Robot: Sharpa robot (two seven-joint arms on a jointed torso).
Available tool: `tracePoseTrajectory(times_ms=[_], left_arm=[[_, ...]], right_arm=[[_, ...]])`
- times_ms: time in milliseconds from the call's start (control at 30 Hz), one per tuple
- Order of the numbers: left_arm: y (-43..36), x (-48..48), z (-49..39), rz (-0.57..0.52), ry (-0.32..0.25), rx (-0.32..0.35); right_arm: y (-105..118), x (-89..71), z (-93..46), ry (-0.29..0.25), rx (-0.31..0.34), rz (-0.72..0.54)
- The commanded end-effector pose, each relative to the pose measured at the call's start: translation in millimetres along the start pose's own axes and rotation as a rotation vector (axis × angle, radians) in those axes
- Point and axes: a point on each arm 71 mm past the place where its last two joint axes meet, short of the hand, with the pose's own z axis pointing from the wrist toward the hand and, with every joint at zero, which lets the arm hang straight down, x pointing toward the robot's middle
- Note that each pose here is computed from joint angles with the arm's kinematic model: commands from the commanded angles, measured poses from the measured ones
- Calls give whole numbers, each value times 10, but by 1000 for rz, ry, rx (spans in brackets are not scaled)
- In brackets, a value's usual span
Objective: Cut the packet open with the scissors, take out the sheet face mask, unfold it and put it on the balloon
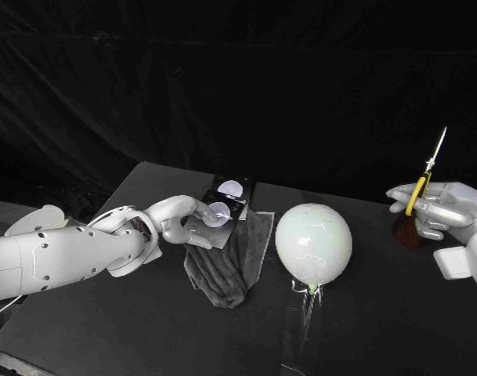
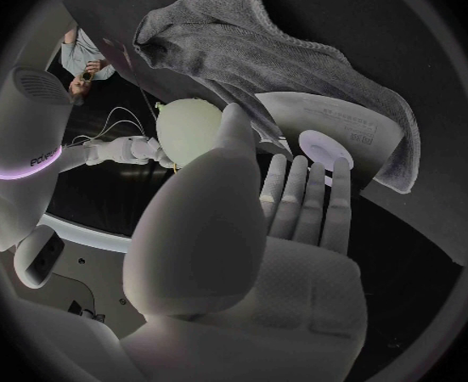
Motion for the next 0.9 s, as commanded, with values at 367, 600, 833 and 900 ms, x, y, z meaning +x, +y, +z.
tracePoseTrajectory(times_ms=[367,600,833,900], left_arm=[[-42,106,86,151,-12,17],[-67,158,136,196,8,13],[-63,172,182,222,-1,-5],[-61,178,195,226,-1,-12]], right_arm=[[9,24,-3,18,-13,-12],[8,27,-5,20,-13,-13],[3,29,-6,21,-12,-12],[2,28,-7,21,-11,-12]])
